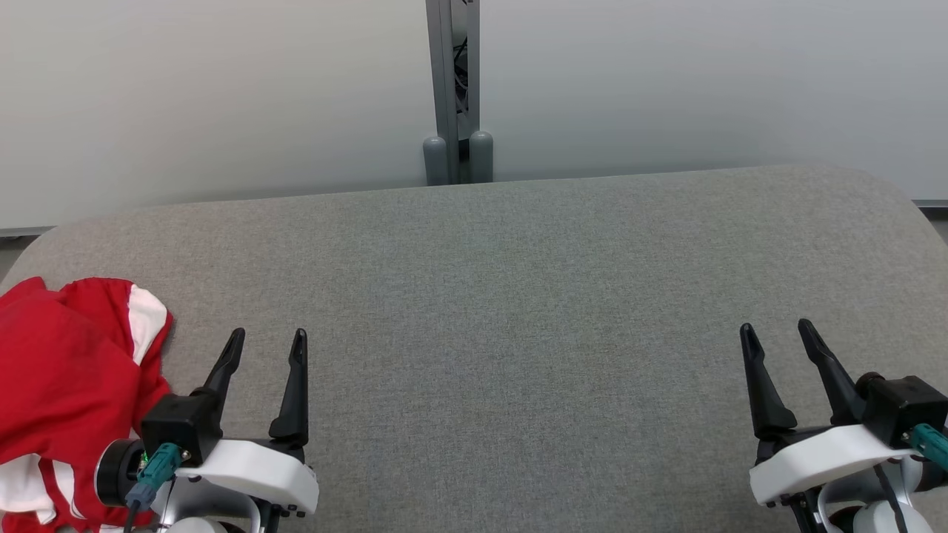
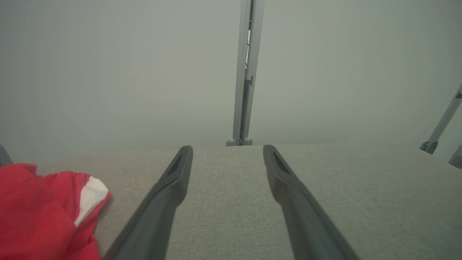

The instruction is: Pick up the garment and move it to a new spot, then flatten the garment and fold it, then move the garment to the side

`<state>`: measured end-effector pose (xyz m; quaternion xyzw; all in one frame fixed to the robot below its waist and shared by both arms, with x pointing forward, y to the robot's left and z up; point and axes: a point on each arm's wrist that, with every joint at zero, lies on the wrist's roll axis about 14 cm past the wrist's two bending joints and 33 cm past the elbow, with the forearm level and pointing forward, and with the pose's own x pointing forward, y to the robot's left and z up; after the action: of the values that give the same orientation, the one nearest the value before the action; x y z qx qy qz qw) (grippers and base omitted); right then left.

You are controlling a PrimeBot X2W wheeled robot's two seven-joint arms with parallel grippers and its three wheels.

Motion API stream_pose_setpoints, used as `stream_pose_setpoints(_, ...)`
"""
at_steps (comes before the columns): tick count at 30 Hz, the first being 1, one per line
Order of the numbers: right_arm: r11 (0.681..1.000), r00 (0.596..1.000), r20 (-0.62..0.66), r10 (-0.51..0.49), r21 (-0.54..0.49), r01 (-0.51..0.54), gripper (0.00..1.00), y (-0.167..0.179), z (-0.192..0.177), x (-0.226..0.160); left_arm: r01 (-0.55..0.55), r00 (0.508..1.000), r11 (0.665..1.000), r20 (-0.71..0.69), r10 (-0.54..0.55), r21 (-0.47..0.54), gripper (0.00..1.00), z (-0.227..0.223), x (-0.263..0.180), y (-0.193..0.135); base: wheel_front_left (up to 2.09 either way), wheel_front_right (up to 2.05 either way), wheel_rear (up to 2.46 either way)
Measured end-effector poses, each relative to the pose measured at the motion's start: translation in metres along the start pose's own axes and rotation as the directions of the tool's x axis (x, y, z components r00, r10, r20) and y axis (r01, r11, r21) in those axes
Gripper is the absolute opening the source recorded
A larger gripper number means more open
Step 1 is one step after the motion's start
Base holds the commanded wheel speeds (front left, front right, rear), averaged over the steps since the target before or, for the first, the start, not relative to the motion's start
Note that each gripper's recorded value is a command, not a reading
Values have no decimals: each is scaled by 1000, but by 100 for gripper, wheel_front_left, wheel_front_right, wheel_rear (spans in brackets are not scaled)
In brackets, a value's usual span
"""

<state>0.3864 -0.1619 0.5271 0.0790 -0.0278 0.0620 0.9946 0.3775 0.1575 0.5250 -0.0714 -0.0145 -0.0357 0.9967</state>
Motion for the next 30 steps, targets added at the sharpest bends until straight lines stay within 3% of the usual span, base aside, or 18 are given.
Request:
stream_pose_setpoints(19,999,998,39,42,-23,-41,100,17,3,-6,-18,1000,994,-10,20,110,100,1,-5,4,0,0,0)
stream_pose_setpoints(30,1000,1000,25,11,-8,-11,100,8,-1,-9,-20,1000,993,-17,22,115,100,-1,-5,5,0,0,0)
